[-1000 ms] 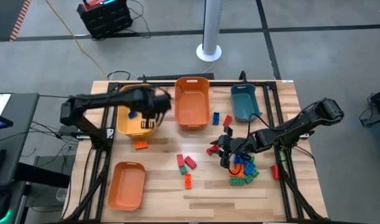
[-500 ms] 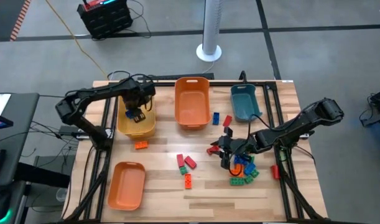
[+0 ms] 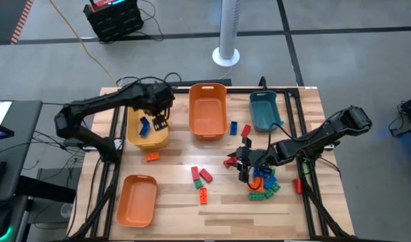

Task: Sort blocks
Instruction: Put the red wooden block into the top orange bin

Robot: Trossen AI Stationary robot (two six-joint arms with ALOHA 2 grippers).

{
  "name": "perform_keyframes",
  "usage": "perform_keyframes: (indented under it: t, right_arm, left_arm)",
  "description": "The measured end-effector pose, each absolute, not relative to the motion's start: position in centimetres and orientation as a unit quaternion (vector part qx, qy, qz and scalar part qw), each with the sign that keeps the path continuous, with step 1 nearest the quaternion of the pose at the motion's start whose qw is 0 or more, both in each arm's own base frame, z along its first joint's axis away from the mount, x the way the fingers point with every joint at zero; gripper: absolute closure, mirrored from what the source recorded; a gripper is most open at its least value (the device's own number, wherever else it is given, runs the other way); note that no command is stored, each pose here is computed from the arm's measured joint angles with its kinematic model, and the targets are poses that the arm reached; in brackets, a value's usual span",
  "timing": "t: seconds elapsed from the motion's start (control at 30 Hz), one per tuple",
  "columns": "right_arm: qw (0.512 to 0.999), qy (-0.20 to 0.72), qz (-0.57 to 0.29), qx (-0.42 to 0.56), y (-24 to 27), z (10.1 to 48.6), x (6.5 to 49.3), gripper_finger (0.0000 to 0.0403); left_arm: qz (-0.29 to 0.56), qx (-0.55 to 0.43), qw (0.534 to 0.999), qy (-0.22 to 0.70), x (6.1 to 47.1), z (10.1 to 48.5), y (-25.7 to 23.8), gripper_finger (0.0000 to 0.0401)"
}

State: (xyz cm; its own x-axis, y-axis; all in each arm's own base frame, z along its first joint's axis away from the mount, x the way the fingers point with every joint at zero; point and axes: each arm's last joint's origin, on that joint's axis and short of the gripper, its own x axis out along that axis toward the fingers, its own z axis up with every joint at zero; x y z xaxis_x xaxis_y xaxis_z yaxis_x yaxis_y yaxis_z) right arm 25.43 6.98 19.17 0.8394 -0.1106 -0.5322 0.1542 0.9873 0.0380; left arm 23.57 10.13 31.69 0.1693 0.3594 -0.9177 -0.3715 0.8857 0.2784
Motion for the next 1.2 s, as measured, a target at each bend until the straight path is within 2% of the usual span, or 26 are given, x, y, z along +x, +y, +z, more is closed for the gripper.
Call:
perform_keyframes:
  t: [0.1, 0.27, 0.43, 0.67, 0.9, 1.2]
  right_arm:
    - [0.958, 0.275, -0.069, 0.039, 7.0, 19.2, 25.4, 0.0228]
    - [0.958, 0.274, -0.069, 0.039, 7.0, 19.2, 25.4, 0.0228]
    - [0.959, 0.272, -0.069, 0.04, 7.0, 19.2, 25.5, 0.0228]
    - [0.959, 0.272, -0.069, 0.043, 7.0, 19.2, 25.5, 0.0228]
    - [0.958, 0.273, -0.07, 0.043, 7.0, 19.2, 25.4, 0.0228]
    - [0.958, 0.273, -0.07, 0.044, 7.0, 19.2, 25.4, 0.0228]
  left_arm:
    - [0.187, 0.04, 0.798, 0.572, 25.0, 32.4, 6.5, 0.0148]
    - [0.092, 0.105, 0.832, 0.537, 27.4, 31.3, 0.0, 0.0148]
    - [0.062, 0.105, 0.849, 0.514, 30.0, 29.5, -4.6, 0.0148]
    - [0.007, 0.158, 0.814, 0.559, 32.2, 25.8, -8.9, 0.0147]
    - [-0.006, 0.169, 0.747, 0.643, 33.3, 22.6, -10.2, 0.0147]
    - [-0.073, 0.241, 0.721, 0.645, 36.8, 20.6, -11.7, 0.0165]
